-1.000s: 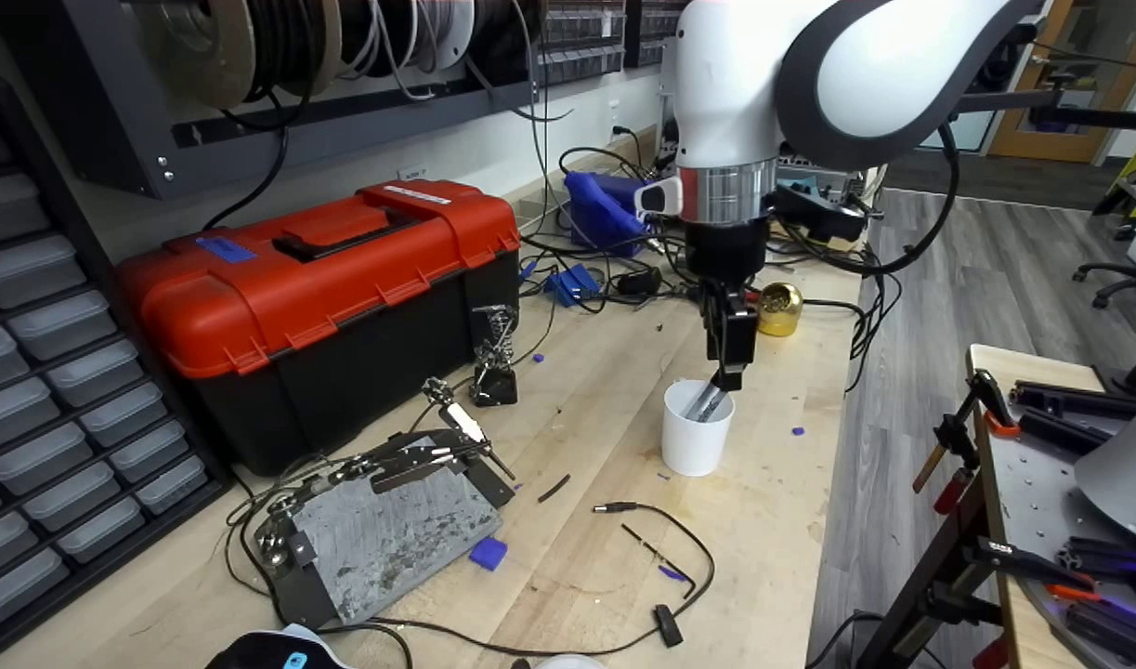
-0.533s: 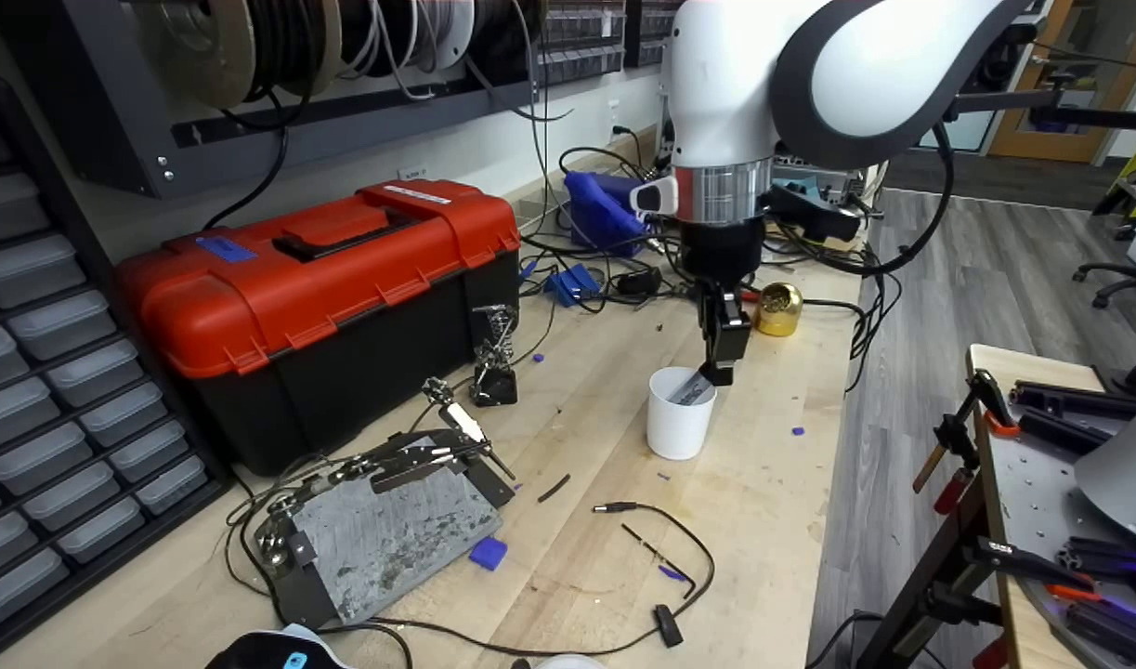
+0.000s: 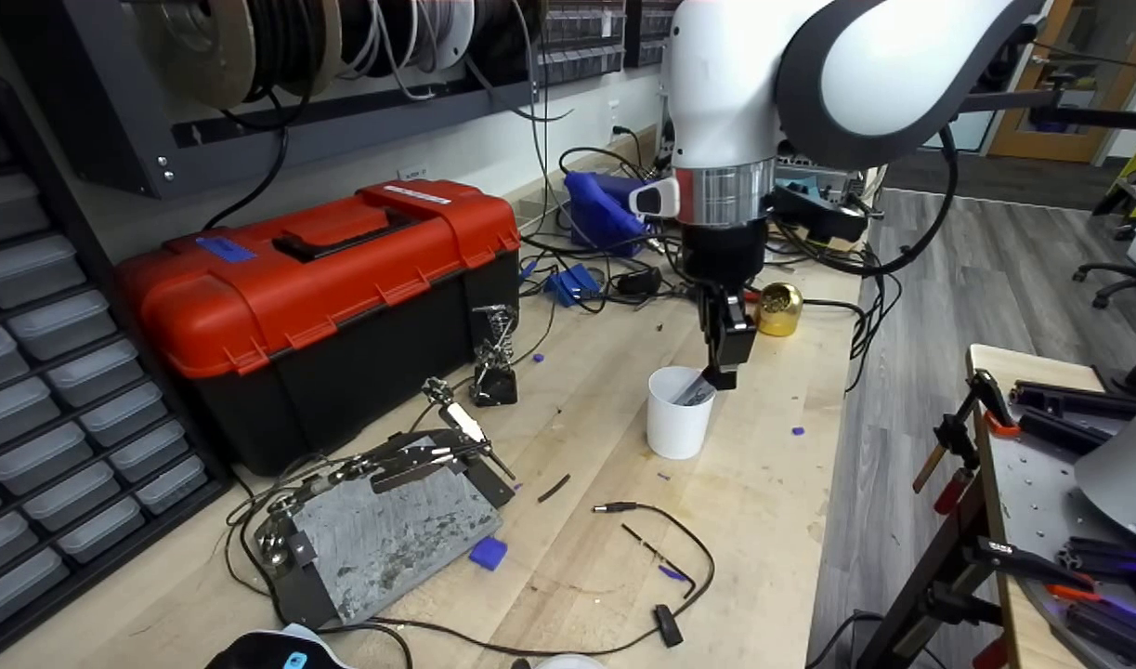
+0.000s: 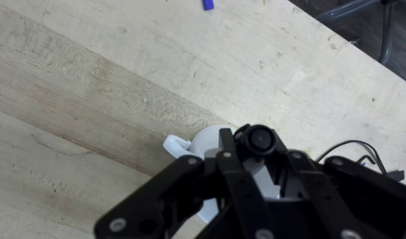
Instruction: Pick up the pen from the cup and put it on the table.
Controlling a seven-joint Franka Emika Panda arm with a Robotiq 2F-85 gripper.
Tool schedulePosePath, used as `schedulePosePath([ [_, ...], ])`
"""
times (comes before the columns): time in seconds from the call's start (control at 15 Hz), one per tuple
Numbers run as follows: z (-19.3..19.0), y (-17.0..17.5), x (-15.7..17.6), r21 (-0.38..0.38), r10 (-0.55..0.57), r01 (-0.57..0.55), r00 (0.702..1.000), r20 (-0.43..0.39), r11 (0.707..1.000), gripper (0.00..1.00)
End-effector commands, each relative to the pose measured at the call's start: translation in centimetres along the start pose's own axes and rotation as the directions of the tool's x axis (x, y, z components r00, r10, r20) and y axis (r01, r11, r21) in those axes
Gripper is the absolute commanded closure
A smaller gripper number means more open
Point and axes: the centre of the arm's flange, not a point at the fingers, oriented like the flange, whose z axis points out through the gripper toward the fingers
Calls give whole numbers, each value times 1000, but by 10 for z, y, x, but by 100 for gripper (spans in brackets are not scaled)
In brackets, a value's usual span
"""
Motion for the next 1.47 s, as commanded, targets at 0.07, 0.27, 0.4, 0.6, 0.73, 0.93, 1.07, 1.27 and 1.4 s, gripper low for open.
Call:
schedulePosePath([
  [0.07,-33,-7,-8,-41,-15,16,1000,12,999,94],
  [0.27,-50,-7,-10,-74,-22,23,1000,22,997,94],
  [0.4,-61,-6,-11,-96,-21,25,999,36,995,94],
  [0.6,-79,-4,-14,-137,-17,24,999,46,990,94],
  [0.73,-92,-2,-14,-161,-14,22,999,50,987,94],
  [0.93,-109,8,-14,-197,9,-1,999,39,980,94],
  [1.07,-113,21,-12,-211,25,-19,999,25,977,94],
  [1.27,-108,48,-13,-234,40,-42,999,-13,971,94],
  [1.4,-103,65,-14,-240,56,-62,998,-33,969,94],
])
